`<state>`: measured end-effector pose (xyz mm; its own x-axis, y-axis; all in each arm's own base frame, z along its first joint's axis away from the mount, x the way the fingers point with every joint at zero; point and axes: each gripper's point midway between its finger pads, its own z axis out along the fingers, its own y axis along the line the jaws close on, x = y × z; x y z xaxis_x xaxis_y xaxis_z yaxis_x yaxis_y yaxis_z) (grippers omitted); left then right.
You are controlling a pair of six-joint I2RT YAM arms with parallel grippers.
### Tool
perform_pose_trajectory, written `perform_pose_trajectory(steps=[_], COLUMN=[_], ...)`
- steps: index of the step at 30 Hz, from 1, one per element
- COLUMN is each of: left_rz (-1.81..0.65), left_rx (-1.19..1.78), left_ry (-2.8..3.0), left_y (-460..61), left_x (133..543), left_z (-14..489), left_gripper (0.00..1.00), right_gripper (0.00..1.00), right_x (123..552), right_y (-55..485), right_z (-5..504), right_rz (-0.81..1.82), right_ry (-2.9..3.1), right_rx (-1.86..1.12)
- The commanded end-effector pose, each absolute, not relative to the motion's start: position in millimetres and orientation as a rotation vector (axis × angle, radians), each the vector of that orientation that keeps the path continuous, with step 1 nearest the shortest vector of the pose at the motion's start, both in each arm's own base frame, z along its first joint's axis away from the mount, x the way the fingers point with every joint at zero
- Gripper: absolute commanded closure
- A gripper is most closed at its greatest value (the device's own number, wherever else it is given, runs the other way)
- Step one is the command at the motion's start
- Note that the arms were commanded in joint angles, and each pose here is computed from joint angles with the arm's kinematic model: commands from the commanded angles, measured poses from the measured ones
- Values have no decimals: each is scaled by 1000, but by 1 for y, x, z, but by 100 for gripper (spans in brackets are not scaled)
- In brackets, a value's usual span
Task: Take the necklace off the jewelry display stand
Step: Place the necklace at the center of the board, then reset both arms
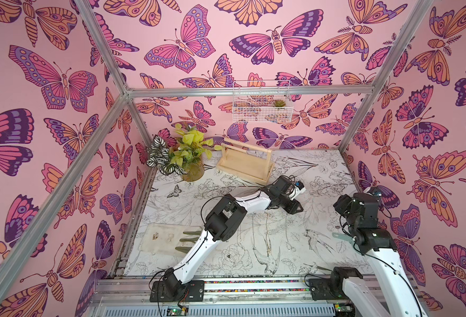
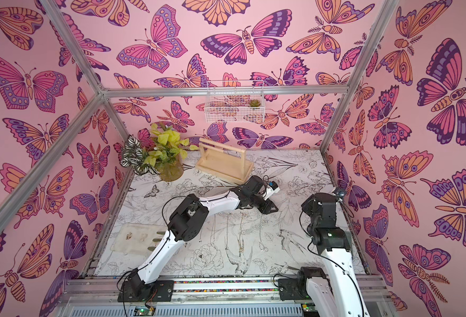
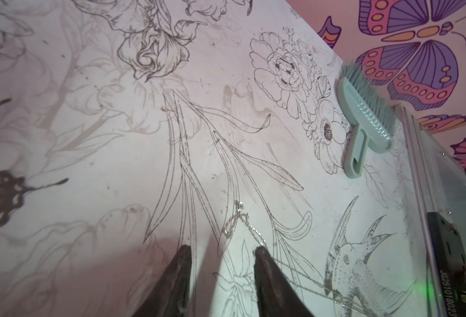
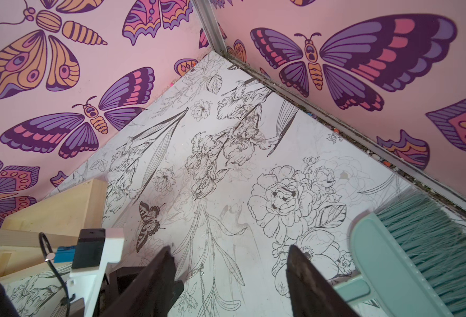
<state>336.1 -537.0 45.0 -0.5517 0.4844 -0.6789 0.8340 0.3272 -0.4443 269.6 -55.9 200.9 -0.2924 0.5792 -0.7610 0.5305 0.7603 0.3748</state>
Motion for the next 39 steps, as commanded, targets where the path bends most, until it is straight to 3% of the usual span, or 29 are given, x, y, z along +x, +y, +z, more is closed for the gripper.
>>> perform_pose_trajectory(steps=[1,4,10,11,12,14,16,23,25,28,29,34,39], left_rz=[-1044,-1015,-915,-894,-871,-835,-816,-619,-439,37,108,154,246], left_rx=[1156,1137,1058,1044,1029,983,930,655,480,-3,-10,172,104], left_ry=[2046,1967,1809,1791,1785,1782,1806,1804,1829,1787,1755,1649,1638], left_y=[-529,-514,-465,-455,-446,-422,-396,-279,-225,-108,-91,-77,-49], left_x=[340,333,315,311,309,307,306,306,318,338,336,343,353], left_z=[118,161,242,252,258,270,271,285,277,257,248,181,172], left_gripper=[57,51,22,16,1,1,1,1,1,1,1,1,2], right_gripper=[32,31,22,20,18,15,0,0,0,0,0,1,0], right_x=[274,275,272,271,270,270,271,282,287,304,308,320,342], right_y=[-46,-40,-23,-21,-19,-14,-7,5,-9,-28,-32,-37,-38], right_z=[195,190,207,212,217,224,227,227,223,194,190,164,137], right_rz=[122,144,253,267,278,293,310,315,221,22,-40,-149,-191], right_ry=[1987,2032,1994,1982,1977,1985,1998,2008,1959,1845,1796,1769,1735], right_rx=[805,771,686,680,668,642,603,518,522,415,362,274,242])
